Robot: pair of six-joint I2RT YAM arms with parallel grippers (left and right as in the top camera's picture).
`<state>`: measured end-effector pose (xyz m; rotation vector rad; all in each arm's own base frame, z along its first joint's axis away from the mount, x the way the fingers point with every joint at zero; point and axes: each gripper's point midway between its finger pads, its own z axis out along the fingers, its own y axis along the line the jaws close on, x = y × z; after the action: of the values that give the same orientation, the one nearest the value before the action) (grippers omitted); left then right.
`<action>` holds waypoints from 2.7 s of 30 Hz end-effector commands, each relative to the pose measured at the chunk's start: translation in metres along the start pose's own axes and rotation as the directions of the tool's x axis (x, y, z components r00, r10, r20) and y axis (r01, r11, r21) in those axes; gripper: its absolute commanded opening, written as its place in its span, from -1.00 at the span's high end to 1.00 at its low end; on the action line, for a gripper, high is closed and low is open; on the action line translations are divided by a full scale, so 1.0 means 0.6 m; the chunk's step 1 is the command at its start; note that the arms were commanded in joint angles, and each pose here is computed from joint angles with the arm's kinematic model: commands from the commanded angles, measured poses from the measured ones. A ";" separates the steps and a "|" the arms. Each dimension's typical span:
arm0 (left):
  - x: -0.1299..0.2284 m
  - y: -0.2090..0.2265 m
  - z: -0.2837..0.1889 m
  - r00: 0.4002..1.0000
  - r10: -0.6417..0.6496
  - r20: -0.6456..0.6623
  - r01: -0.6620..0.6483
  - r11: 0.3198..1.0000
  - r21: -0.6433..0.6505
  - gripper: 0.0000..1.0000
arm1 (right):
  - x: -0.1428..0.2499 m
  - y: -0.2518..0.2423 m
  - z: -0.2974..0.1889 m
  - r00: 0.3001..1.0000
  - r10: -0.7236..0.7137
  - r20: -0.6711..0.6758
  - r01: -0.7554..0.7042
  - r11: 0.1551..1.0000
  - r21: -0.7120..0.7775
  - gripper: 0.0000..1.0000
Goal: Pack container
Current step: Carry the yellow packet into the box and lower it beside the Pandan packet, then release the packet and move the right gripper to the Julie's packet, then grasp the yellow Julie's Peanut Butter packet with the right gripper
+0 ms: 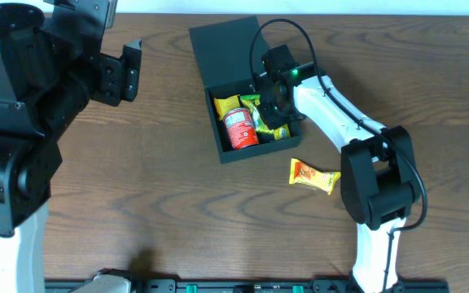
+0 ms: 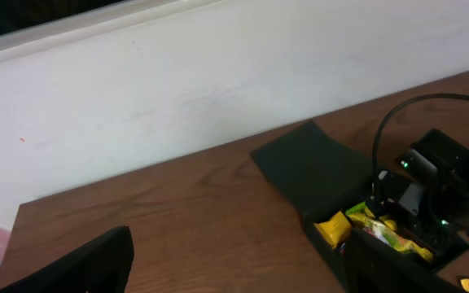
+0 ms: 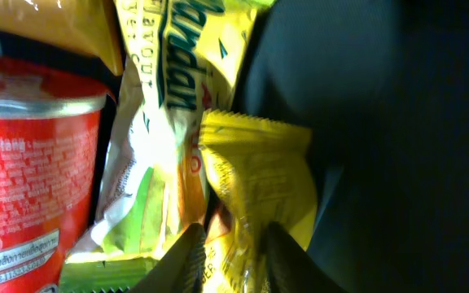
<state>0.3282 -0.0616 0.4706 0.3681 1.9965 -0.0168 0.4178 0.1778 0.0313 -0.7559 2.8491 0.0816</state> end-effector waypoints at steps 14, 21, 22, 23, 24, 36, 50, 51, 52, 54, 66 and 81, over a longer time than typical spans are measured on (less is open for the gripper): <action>-0.004 0.003 -0.012 1.000 0.017 0.015 -0.017 1.000 -0.008 -0.68 | -0.019 -0.013 0.006 0.998 0.035 0.045 -0.038 0.998 0.058 0.97; -0.006 0.004 -0.012 1.000 0.021 0.022 -0.021 1.000 -0.009 -0.68 | -0.053 -0.035 0.002 0.986 0.098 0.137 -0.115 0.987 0.116 0.97; -0.007 0.004 -0.012 0.999 0.021 0.024 -0.021 1.000 -0.010 -0.68 | -0.059 -0.036 0.001 0.983 0.102 0.151 -0.120 0.986 0.119 0.97; -0.008 0.004 -0.012 0.999 0.021 0.026 -0.021 1.000 -0.010 -0.68 | -0.061 -0.037 0.000 0.982 0.105 0.156 -0.124 0.985 0.119 0.97; -0.008 0.004 -0.012 0.999 0.021 0.027 -0.021 1.000 -0.010 -0.68 | -0.064 -0.037 0.000 0.980 0.112 0.164 -0.132 0.984 0.118 0.97; -0.008 0.004 -0.012 0.999 0.040 0.026 -0.040 0.999 -0.011 -0.68 | -0.060 -0.025 -0.021 0.982 0.114 0.149 -0.127 0.989 0.079 -0.23; 0.005 0.001 -0.012 0.999 0.034 -0.006 -0.034 0.999 -0.003 -0.67 | 0.015 -0.010 -0.298 0.984 -0.004 0.179 -0.013 0.996 0.089 -0.22; 0.010 0.000 -0.012 0.999 0.034 -0.017 -0.034 0.999 0.000 -0.67 | 0.044 -0.008 -0.307 0.991 -0.020 0.129 0.008 0.996 0.087 -0.23; 0.014 0.000 -0.012 0.999 0.032 -0.028 -0.032 0.999 0.002 -0.67 | 0.069 -0.006 -0.314 0.996 -0.033 0.084 0.026 0.996 0.082 -0.23; 0.020 -0.001 -0.011 0.999 0.027 -0.045 -0.027 1.000 0.005 -0.67 | 0.108 0.000 -0.322 0.999 -0.043 0.008 0.043 0.997 0.071 -0.25; 0.019 -0.001 -0.012 0.996 0.080 -0.041 -0.080 0.997 0.005 -0.69 | 0.293 0.033 -0.349 0.997 -0.033 0.072 0.025 0.993 0.111 -0.43; -0.083 0.017 -0.017 0.975 0.095 0.202 -0.084 0.995 -0.060 -0.78 | 0.342 -0.013 -0.225 0.388 0.877 0.283 -0.918 0.396 0.032 -0.98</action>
<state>0.3422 -0.0641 0.5170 0.4016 1.7862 0.0378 0.2198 0.0745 0.1459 0.4063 2.6762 0.1492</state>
